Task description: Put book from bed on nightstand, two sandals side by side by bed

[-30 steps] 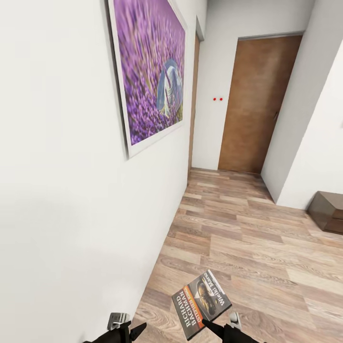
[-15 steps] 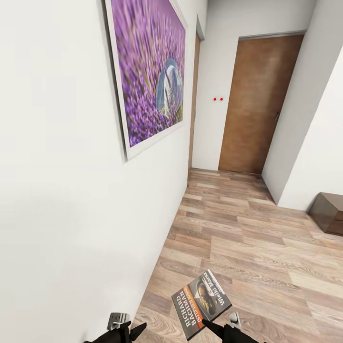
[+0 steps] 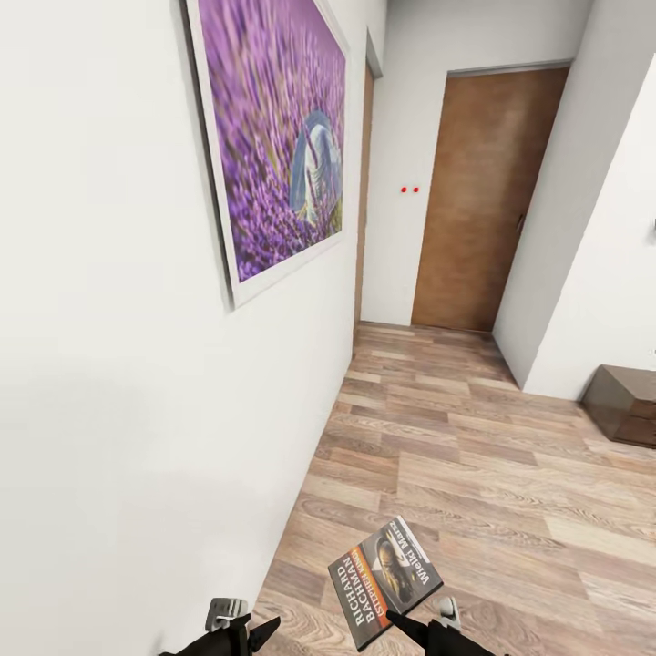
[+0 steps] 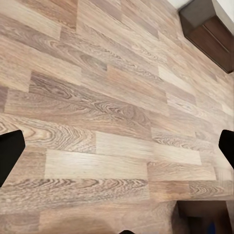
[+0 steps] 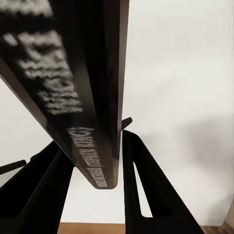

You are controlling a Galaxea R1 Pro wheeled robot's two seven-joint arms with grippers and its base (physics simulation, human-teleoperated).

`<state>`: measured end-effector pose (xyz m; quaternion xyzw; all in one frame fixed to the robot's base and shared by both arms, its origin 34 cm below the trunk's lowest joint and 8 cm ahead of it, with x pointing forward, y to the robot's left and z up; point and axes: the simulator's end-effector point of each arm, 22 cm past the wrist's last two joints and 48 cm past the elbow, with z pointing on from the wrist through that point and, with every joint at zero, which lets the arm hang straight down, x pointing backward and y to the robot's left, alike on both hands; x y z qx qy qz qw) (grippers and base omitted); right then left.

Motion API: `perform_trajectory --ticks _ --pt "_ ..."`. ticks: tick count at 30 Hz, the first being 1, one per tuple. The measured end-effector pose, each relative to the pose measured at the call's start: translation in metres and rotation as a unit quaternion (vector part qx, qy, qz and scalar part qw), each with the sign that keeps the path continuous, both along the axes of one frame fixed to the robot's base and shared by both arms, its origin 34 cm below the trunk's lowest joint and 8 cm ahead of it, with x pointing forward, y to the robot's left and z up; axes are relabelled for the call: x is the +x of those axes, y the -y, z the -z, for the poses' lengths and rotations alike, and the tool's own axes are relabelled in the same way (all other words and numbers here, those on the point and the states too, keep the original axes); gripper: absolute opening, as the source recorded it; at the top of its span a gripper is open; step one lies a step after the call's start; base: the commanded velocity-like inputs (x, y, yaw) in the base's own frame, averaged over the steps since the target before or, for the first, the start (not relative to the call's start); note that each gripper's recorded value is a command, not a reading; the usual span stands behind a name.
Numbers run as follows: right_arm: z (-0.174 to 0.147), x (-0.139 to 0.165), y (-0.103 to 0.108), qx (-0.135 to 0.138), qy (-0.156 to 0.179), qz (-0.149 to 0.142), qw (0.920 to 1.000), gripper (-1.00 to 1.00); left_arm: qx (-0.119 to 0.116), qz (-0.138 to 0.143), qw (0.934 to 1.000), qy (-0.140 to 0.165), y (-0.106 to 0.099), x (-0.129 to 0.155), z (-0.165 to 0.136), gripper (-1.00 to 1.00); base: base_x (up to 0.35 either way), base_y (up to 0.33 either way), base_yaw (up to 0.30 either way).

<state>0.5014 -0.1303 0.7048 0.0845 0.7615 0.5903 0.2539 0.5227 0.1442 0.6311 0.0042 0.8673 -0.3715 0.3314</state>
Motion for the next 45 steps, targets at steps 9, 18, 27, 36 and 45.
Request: perform_trajectory --ticks 9,18,27,36,45 --pt "-0.0001 0.0002 0.0003 0.0 0.0 0.0 1.0 -1.0 0.0 0.0 1.0 0.0 0.0 0.0 -0.0002 1.0 0.015 0.038 -0.007" --pt "0.0 0.0001 0.0005 0.0 0.0 0.0 1.0 -1.0 0.0 0.0 1.0 0.0 0.0 0.0 -0.0001 1.0 0.032 0.059 0.0" --pt "-0.0003 -0.0002 -0.0001 0.0 0.0 0.0 1.0 -1.0 0.001 0.0 1.0 -0.001 0.0003 -0.0004 0.0005 1.0 0.046 0.001 0.0" --pt "-0.0004 0.0001 0.0002 0.0 0.001 0.0 1.0 -1.0 0.0 0.001 1.0 0.0 0.0012 -0.0004 0.0001 1.0 0.11 0.0 0.0" --pt "-0.0004 0.0 -0.0001 0.001 0.001 0.0 1.0 -1.0 0.0 0.001 1.0 0.0 0.0012 -0.0003 0.0001 1.0 0.003 0.0 -0.108"
